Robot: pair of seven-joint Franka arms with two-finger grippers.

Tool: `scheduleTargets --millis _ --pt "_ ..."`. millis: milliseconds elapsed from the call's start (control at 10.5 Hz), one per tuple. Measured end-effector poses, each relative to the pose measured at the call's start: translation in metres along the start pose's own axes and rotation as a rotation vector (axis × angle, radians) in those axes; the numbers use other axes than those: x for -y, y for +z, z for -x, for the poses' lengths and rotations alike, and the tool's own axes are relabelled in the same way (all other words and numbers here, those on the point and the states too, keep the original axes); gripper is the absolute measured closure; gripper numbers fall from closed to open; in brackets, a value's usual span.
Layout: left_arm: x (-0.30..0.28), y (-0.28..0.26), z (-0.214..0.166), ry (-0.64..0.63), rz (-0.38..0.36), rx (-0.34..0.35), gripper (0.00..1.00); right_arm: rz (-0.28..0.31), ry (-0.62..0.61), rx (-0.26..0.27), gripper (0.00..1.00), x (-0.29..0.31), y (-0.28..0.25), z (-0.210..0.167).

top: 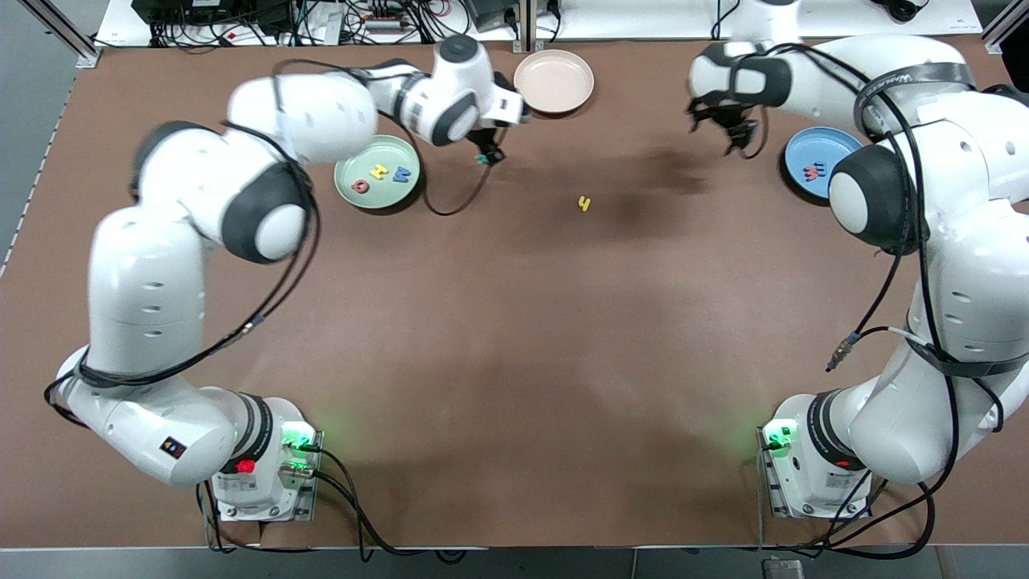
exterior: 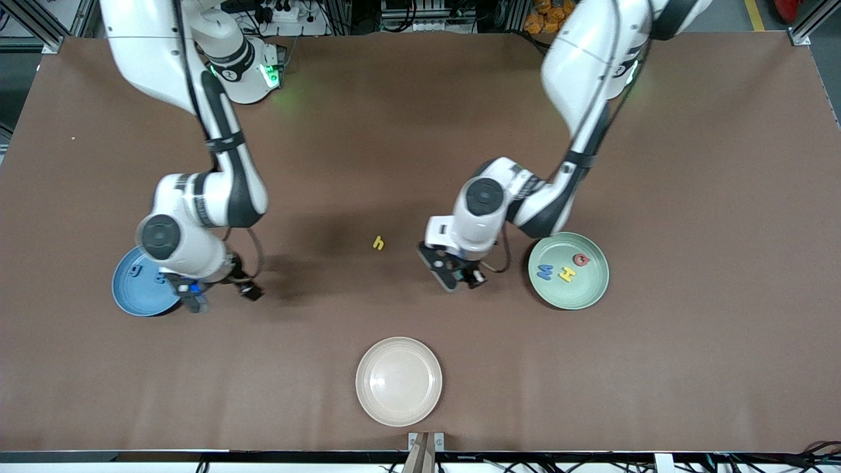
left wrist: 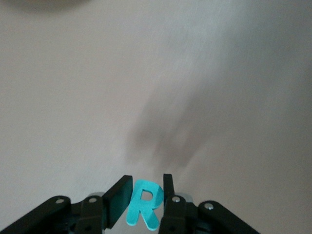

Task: Sort upper and lower case letters into plates
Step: 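Carry the R to the green plate while the right gripper reaches the 4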

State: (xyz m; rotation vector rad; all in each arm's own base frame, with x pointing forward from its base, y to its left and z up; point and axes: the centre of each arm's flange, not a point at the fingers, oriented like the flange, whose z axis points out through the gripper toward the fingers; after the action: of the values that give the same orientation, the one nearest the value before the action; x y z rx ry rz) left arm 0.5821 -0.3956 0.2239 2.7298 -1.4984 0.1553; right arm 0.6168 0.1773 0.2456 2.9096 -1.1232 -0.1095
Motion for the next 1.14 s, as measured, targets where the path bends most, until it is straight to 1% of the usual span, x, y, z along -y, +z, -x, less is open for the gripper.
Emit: scheduleTargets --millis 95,190,285,380,475,570,665,760,855,950,1045,1140 --pt "0.020 -0.006 0.025 0.029 0.018 0.031 0.68 -0.003 -0.074 0.010 0.00 0.024 0.004 0.042" --pt "0.037 -0.008 0.052 0.049 0.035 0.065 0.68 -0.008 -0.136 0.006 0.00 0.043 0.004 0.076" --pt "0.050 -0.007 0.081 0.060 0.058 0.093 0.68 -0.021 -0.187 -0.005 0.00 0.056 -0.001 0.098" --pt "0.059 -0.002 0.109 0.068 0.087 0.116 0.68 -0.039 -0.223 -0.016 0.00 0.067 -0.009 0.109" --pt "0.067 0.003 0.136 0.078 0.115 0.135 0.68 -0.057 -0.239 -0.027 0.00 0.072 -0.016 0.111" --pt "0.076 0.006 0.159 0.082 0.137 0.146 0.68 -0.066 -0.237 -0.030 0.00 0.074 -0.018 0.110" --pt "0.085 0.008 0.175 0.089 0.155 0.146 0.68 -0.083 -0.225 -0.021 0.00 0.075 -0.017 0.111" --pt "0.095 0.008 0.187 0.098 0.171 0.137 0.68 -0.111 -0.220 -0.017 0.00 0.080 -0.017 0.118" --pt "0.101 0.007 0.194 0.102 0.182 0.127 0.68 -0.135 -0.238 -0.026 0.00 0.087 -0.014 0.134" --pt "0.103 0.006 0.196 0.103 0.186 0.122 0.67 -0.156 -0.271 -0.044 0.00 0.094 -0.006 0.158" --pt "0.101 0.005 0.194 0.107 0.186 0.117 0.63 -0.159 -0.304 -0.056 0.00 0.097 0.006 0.180" --pt "0.100 0.003 0.191 0.112 0.182 0.111 0.62 -0.141 -0.328 -0.057 0.00 0.094 0.022 0.195"
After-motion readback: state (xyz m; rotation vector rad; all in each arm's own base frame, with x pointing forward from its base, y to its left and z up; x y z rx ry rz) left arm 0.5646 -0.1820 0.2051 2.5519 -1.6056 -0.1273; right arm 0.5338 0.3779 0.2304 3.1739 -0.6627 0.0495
